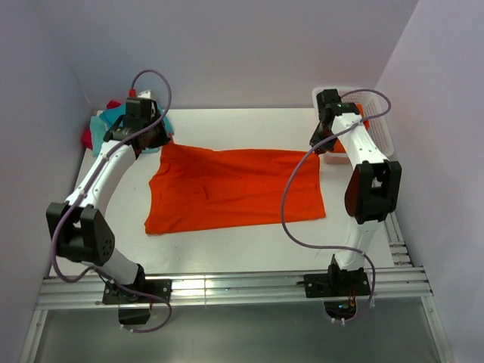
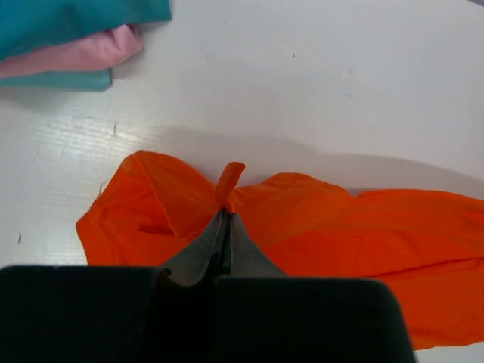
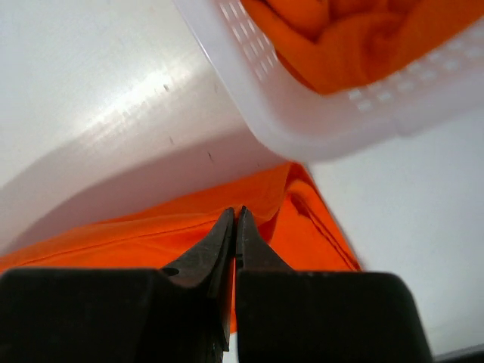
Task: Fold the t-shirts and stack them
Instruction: Fold the tshirt
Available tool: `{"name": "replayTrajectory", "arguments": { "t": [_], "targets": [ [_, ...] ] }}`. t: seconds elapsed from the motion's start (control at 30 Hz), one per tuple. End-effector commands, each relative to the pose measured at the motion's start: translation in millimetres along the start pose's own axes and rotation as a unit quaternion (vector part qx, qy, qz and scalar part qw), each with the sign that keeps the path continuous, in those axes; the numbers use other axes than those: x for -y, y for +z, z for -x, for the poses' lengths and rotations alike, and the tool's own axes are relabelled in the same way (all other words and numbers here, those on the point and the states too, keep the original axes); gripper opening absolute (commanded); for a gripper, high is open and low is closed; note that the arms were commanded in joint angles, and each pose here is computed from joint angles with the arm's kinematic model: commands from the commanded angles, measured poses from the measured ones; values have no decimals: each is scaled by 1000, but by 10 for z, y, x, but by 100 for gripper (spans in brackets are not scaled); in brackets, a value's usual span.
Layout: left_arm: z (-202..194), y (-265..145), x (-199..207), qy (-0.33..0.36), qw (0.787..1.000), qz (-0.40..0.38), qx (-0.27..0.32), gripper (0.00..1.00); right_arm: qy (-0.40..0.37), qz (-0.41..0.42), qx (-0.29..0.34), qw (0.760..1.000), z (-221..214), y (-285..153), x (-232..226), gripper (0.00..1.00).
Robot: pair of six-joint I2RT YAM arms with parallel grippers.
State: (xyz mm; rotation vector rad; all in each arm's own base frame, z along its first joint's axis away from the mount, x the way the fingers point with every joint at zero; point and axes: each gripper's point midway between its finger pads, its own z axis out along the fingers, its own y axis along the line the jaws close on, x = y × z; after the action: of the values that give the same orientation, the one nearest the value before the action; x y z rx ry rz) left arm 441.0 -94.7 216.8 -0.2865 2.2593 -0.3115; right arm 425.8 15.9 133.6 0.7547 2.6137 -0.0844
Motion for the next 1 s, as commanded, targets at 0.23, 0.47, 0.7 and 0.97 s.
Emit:
{"name": "replayTrajectory", "arguments": {
  "t": [0.23, 0.47, 0.7, 0.97],
  "targets": [
    [-831, -544, -308, -12, 998, 65, -7, 0, 8, 3, -20, 1000, -878, -164, 537, 0],
    [-1506, -698, -718, -59, 982, 166, -61, 47, 20, -45, -51, 997, -1348, -39, 898, 100],
    [-1123, -753, -663, -66, 979, 193, -26, 90, 22, -30, -29, 999, -1100, -200, 767, 100],
    [-1159, -496, -434, -81, 983, 154, -58, 77, 2, 21, -27, 999, -919, -225, 431, 94]
  ]
}}
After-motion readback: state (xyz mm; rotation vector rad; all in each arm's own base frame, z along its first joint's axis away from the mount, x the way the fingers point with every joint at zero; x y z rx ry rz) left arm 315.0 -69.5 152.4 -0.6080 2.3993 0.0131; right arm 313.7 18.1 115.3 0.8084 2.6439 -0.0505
